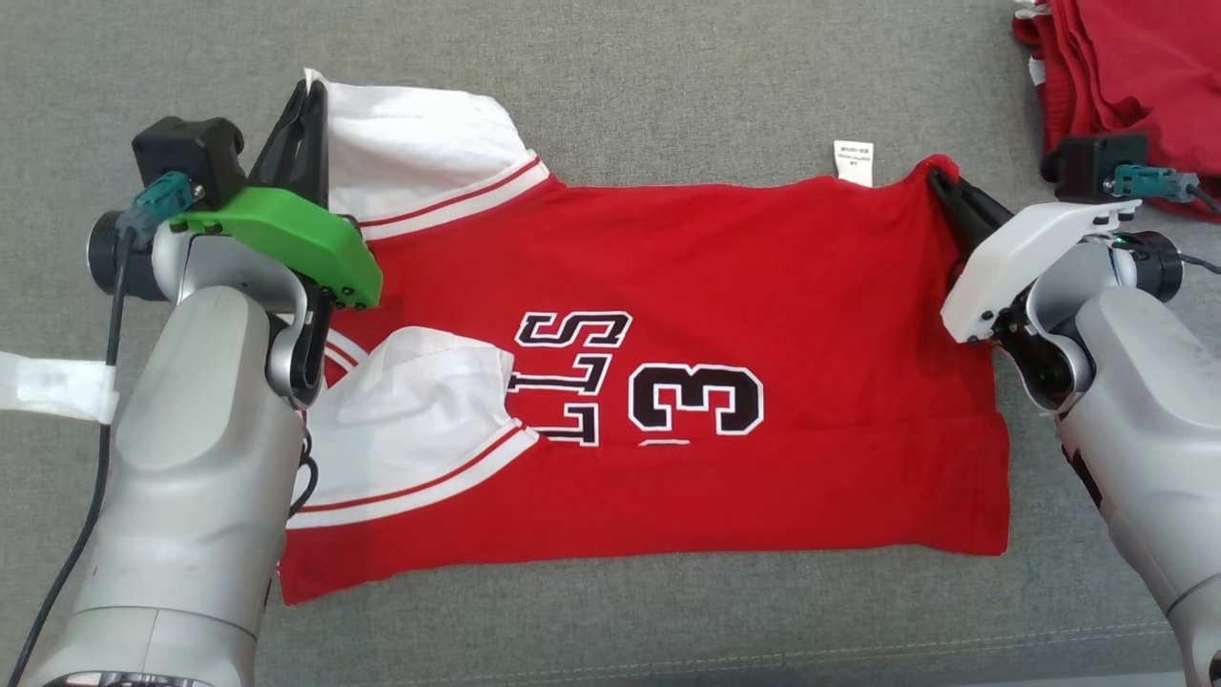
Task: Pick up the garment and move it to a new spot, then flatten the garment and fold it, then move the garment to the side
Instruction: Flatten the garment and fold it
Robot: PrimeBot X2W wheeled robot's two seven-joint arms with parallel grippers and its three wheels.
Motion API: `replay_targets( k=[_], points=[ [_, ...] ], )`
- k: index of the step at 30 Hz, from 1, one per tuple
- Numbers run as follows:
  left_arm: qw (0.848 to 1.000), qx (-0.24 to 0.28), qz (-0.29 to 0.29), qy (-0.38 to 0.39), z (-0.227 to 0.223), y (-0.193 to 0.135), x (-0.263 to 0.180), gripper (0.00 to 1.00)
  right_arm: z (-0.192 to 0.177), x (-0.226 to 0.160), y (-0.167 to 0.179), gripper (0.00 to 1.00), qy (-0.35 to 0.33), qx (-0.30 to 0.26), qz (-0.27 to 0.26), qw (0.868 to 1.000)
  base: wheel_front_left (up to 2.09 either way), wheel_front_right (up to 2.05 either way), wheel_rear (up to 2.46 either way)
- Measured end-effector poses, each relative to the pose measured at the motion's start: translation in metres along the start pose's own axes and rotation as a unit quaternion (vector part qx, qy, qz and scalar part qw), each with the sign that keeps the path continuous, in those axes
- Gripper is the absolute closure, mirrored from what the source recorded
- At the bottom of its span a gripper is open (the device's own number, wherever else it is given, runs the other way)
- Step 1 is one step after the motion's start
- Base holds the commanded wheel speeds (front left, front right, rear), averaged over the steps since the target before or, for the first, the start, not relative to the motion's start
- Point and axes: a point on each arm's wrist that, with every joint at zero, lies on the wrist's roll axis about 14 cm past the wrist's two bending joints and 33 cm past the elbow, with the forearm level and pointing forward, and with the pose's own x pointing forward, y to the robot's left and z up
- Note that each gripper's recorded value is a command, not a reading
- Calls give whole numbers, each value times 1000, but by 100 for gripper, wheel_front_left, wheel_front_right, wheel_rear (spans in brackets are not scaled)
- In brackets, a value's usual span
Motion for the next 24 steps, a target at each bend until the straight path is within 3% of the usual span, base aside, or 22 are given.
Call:
replay_targets(
  k=[13,24],
  points=[
    [997,-50,24,-46,19,16,-19,100,33,-25,8,100,-114,-10,6,993,0,0,0],
    [986,-93,45,-127,55,29,-67,100,10,-63,15,100,-122,8,3,993,0,0,0]
  ],
)
